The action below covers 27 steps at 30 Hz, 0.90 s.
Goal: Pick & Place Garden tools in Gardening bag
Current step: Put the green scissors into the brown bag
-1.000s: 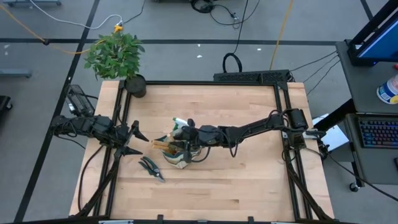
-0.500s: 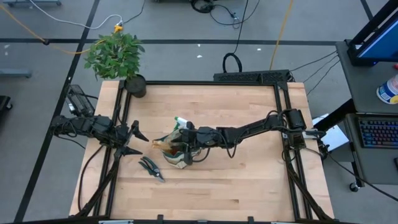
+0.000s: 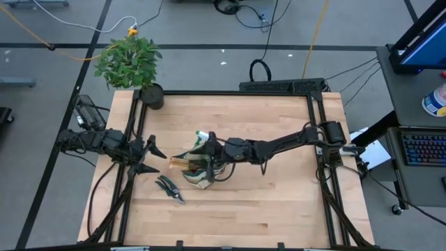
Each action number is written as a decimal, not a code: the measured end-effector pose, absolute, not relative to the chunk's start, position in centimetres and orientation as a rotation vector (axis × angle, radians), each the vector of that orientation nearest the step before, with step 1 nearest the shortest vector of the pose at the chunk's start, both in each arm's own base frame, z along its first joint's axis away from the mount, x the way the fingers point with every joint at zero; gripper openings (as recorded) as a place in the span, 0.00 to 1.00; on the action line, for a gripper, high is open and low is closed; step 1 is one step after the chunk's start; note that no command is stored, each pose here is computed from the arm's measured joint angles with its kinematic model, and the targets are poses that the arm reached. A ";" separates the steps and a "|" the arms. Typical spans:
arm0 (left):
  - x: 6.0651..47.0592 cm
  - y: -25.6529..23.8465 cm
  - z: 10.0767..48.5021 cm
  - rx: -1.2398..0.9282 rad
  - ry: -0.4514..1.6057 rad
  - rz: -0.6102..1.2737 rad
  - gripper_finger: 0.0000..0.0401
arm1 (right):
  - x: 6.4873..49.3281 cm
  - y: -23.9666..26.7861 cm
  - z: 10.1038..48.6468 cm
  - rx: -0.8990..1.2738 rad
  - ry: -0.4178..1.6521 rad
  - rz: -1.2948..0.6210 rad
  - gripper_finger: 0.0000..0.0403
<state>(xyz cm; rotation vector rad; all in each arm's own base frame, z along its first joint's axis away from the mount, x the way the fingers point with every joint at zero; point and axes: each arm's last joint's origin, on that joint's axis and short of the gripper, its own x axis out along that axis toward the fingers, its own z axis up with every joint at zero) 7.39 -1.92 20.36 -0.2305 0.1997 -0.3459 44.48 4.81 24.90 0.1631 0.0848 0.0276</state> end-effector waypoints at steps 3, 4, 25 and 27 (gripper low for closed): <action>7.4 -1.9 20.4 -0.277 0.205 -0.343 0.77 | 44.0 4.8 26.3 0.166 0.056 0.030 0.36; 7.4 -1.9 20.4 -0.300 0.210 -0.342 0.77 | 43.8 4.7 26.7 0.167 0.050 0.031 0.35; 7.2 -3.1 18.8 -0.750 0.658 -0.662 0.77 | 37.8 4.0 34.2 0.157 0.140 0.022 0.33; 7.2 -3.1 18.0 -0.831 0.784 -0.576 0.77 | 37.2 4.0 34.7 0.157 0.143 0.021 0.33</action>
